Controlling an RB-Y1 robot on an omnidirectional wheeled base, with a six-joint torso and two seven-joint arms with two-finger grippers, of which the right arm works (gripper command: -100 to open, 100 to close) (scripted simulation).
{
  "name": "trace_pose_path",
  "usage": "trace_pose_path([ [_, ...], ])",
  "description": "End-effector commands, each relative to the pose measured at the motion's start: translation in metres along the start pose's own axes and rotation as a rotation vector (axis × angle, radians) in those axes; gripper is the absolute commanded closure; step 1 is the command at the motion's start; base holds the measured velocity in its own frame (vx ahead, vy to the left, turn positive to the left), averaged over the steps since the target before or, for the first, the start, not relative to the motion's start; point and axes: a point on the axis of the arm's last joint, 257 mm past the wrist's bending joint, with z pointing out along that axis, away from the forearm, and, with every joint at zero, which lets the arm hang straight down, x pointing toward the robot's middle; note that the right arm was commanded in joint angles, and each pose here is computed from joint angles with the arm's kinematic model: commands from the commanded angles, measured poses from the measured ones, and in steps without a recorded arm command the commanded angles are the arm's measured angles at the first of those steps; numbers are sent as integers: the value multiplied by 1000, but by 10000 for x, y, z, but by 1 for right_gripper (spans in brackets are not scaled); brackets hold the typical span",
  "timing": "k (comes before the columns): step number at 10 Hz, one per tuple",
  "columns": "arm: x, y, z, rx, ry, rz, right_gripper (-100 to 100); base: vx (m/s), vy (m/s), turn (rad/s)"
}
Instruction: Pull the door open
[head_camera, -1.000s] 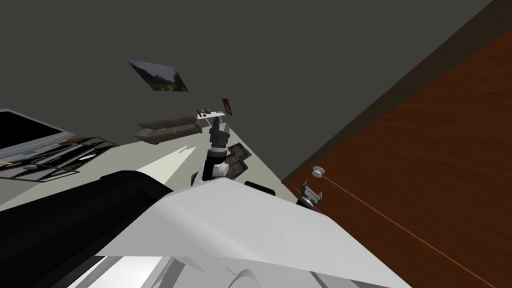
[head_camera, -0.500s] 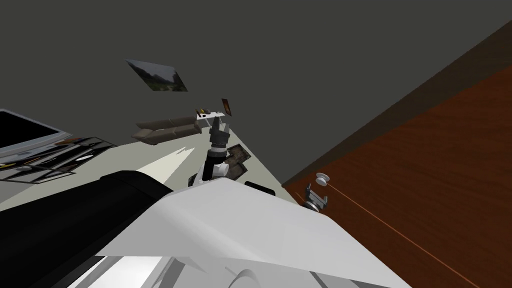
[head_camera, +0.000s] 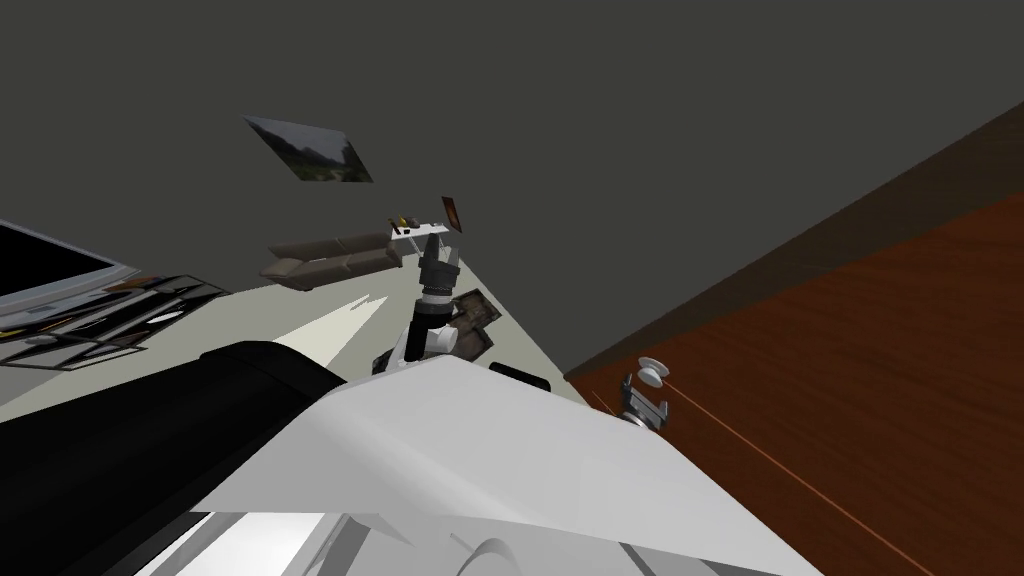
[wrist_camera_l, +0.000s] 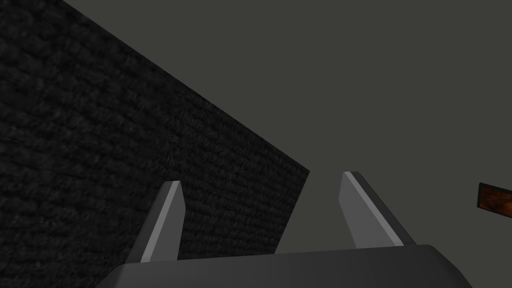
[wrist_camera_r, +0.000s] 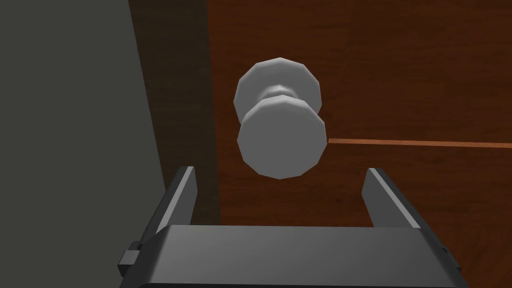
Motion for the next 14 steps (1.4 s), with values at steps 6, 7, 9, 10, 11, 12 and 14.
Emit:
trace_pose_path([
  [6, 29, 535, 92, -10, 1, 2, -100, 134, -4, 10],
  [7, 28, 513, 91, -9, 0, 1, -100, 46, -2, 3],
  [9, 28, 513, 91, -9, 0, 1, 100, -12, -5, -7],
  [10, 28, 513, 91, -9, 0, 1, 100, -15, 0, 16],
  [11, 28, 513, 91, -9, 0, 1, 100, -9, 2, 3],
  [12, 28, 513, 91, -9, 0, 1, 100, 0, 0, 0],
  [14, 28, 463, 78, 12, -1, 0, 100, -51, 1, 22],
])
